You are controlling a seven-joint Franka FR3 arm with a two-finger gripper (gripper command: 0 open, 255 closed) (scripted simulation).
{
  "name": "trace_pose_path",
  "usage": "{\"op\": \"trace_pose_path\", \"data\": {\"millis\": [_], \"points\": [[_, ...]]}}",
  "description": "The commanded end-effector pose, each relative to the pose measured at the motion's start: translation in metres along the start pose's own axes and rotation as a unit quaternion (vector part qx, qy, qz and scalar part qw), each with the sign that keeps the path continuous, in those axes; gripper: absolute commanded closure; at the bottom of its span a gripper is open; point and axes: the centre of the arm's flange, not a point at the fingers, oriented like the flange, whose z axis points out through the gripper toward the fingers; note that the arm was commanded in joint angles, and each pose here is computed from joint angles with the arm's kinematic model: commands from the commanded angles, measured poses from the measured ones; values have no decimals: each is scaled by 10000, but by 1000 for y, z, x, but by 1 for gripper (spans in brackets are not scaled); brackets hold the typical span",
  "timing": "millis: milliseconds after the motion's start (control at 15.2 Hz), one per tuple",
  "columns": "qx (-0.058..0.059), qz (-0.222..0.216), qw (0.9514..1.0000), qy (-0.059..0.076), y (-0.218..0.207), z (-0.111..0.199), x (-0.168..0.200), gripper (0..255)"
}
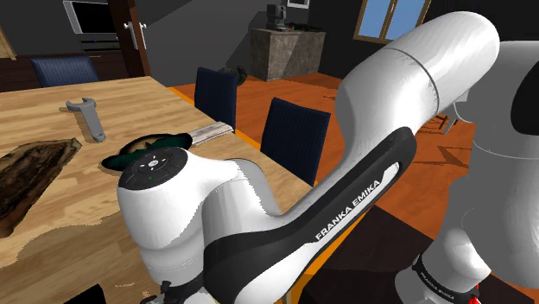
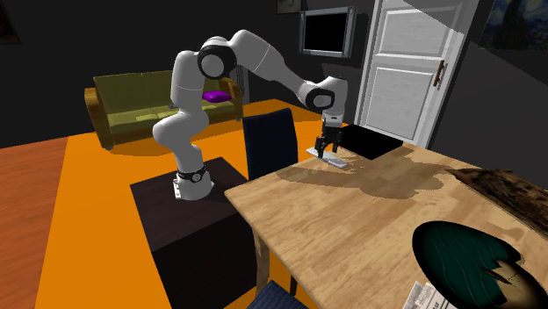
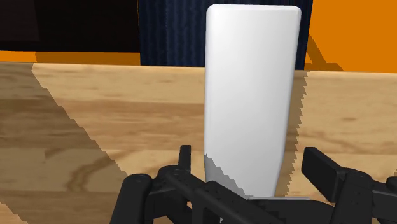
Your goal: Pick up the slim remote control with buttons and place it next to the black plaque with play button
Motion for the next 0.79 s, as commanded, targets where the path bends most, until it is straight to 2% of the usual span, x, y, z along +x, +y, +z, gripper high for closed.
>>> {"op": "trace_pose_path", "data": {"millis": [0,198,726], "points": [[0,0,10000,0,0,-13,0,0],[0,0,10000,0,0,-50,0,0],[0,0,10000,0,0,-50,0,0]]}}
